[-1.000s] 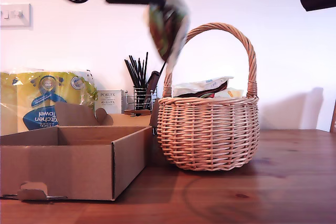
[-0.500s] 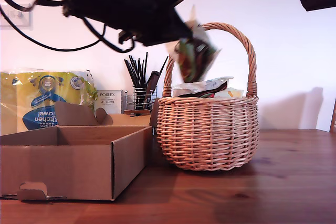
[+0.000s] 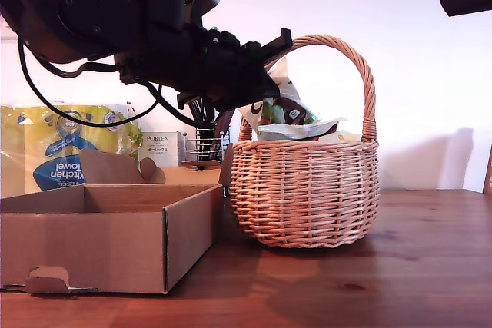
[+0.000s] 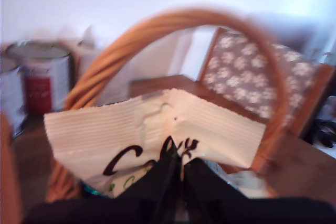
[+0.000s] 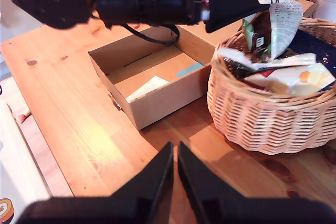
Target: Move the bags of Easter eggs from the cardboard box on the left into the woven basket on the right side.
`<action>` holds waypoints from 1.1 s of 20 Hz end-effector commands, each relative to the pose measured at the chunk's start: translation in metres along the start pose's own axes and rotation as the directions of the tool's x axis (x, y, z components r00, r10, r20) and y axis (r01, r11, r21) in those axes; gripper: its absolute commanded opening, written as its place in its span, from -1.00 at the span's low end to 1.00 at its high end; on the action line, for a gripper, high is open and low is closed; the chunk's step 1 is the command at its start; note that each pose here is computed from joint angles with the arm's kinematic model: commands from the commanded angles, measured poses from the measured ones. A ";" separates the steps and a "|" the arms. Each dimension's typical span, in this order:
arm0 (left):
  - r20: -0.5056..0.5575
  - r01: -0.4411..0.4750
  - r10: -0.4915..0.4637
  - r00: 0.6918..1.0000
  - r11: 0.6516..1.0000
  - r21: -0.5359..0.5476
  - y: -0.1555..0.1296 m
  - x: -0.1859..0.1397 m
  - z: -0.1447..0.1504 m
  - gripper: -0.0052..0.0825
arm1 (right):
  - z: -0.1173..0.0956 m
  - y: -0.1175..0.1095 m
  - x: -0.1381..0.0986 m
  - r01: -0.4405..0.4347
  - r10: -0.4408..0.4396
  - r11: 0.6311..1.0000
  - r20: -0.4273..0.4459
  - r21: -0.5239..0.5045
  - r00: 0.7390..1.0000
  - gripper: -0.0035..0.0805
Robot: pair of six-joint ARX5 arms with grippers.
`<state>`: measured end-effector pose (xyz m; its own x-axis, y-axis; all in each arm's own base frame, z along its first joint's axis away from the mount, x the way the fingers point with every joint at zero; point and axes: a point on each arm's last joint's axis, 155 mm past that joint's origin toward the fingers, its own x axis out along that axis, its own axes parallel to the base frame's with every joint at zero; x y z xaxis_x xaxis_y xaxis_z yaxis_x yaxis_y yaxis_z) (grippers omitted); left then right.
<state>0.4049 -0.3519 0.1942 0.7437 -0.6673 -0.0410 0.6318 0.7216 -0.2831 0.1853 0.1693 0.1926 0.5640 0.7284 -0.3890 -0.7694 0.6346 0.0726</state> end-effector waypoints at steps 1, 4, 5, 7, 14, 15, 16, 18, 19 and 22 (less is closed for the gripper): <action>0.003 0.005 -0.005 1.000 1.000 -0.014 -0.002 0.006 -0.009 -0.94 | 0.004 0.001 -0.001 -0.002 0.002 1.000 0.012 -0.010 1.000 -0.95; -0.003 0.029 -0.029 1.000 0.999 -0.027 -0.015 0.013 -0.014 -0.94 | 0.004 0.001 -0.001 -0.002 0.002 1.000 0.012 -0.010 1.000 -0.95; 0.000 0.030 -0.030 1.000 0.999 -0.027 -0.018 0.014 -0.013 -0.94 | 0.004 0.001 -0.001 -0.002 0.002 1.000 0.011 -0.010 1.000 -0.95; 0.012 -0.004 0.005 1.000 1.000 -0.026 -0.019 0.021 -0.014 -0.94 | 0.004 0.001 -0.001 -0.002 0.002 1.000 0.011 -0.010 1.000 -0.95; -0.078 -0.043 0.041 0.996 0.999 -0.020 -0.011 0.046 -0.042 -0.81 | 0.003 0.001 -0.001 -0.002 0.003 1.000 0.008 -0.008 1.000 -0.95; -0.089 -0.046 0.044 0.995 0.999 -0.019 -0.011 0.046 -0.043 -0.62 | 0.003 0.001 -0.001 -0.002 0.002 1.000 0.008 -0.009 1.000 -0.95; -0.089 -0.047 0.045 0.995 0.999 -0.018 -0.012 0.048 -0.042 -0.40 | 0.003 0.001 -0.001 -0.002 0.002 1.000 0.009 -0.009 1.000 -0.95; -0.083 -0.045 0.043 0.996 0.999 -0.018 -0.013 0.050 -0.037 -0.22 | 0.003 0.001 -0.001 -0.003 0.003 1.000 0.009 -0.009 1.000 -0.95; -0.080 -0.041 0.040 0.996 0.999 -0.018 -0.014 0.051 -0.034 -0.22 | 0.003 0.001 -0.001 -0.003 0.003 1.000 0.008 -0.009 1.000 -0.95; -0.095 0.030 -0.031 0.995 0.999 -0.013 -0.030 0.051 -0.029 -0.22 | 0.003 0.001 -0.001 -0.003 0.003 1.000 0.008 -0.009 1.000 -0.95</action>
<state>0.4203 -0.4082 0.1793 0.7141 -0.6911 -0.1110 0.6385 0.7081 -0.3014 0.1852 0.1692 0.1925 0.5639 0.7283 -0.3893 -0.7694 0.6346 0.0728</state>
